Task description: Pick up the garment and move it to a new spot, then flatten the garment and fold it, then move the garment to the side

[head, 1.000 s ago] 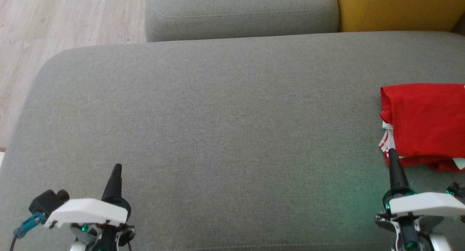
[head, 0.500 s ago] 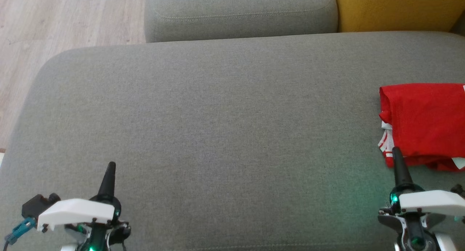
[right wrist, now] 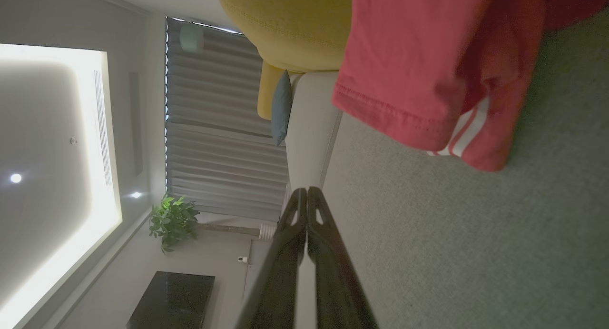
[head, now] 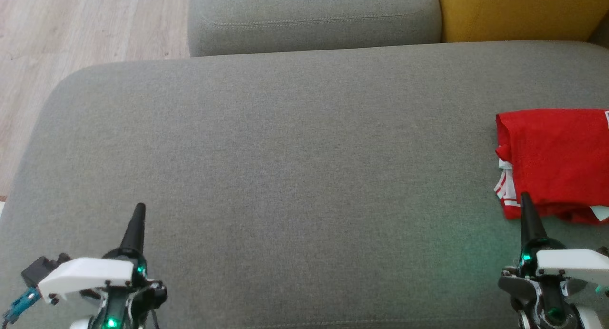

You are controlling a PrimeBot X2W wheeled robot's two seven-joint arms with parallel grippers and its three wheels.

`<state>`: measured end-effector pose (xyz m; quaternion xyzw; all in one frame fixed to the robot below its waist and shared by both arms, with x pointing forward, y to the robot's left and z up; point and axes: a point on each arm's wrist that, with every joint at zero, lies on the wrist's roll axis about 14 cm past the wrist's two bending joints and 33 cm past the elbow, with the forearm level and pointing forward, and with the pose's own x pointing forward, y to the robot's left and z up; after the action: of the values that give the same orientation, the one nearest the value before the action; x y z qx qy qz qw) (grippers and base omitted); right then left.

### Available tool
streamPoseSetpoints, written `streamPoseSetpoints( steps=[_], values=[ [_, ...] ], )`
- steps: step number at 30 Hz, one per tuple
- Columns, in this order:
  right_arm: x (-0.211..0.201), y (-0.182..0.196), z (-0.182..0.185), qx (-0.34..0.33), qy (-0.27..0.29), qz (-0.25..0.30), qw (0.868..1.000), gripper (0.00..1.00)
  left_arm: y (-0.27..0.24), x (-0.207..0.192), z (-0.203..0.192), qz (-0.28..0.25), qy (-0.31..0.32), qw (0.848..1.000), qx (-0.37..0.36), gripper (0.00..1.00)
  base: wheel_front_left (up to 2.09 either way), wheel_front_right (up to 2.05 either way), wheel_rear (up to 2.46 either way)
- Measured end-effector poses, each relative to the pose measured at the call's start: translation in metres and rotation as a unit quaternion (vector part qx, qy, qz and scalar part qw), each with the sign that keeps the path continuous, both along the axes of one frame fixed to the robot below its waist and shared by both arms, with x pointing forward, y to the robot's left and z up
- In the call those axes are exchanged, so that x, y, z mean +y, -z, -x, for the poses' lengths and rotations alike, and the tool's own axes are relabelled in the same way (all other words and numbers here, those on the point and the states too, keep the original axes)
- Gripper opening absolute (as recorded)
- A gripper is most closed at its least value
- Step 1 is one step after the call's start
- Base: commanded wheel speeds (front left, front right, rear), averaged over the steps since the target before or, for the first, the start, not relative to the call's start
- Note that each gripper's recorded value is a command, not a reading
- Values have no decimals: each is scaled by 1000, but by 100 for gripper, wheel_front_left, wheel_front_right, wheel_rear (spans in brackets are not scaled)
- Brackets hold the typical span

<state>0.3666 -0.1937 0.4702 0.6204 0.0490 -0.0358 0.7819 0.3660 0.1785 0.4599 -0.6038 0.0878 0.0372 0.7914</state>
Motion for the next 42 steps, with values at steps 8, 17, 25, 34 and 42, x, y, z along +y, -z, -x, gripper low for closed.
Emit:
streamPoseSetpoints(
  steps=[8,17,25,34,42],
  values=[
    [-3,-4,-4,-8,11,-45,999,0,-4,3,-1,49,-10,999,-11,0,0,0,0],
    [-9,-4,-4,-9,25,-96,995,0,-14,6,-7,107,-21,994,-31,0,0,0,0],
    [-11,-8,-8,-17,31,-120,992,0,-17,9,-8,135,-29,990,-39,0,0,0,0],
    [-11,-8,-7,-17,32,-120,992,0,-17,9,-7,136,-29,990,-39,0,0,0,0],
    [-11,-8,-7,-17,29,-121,992,0,-17,9,-7,136,-29,989,-39,0,0,0,0]
  ],
)
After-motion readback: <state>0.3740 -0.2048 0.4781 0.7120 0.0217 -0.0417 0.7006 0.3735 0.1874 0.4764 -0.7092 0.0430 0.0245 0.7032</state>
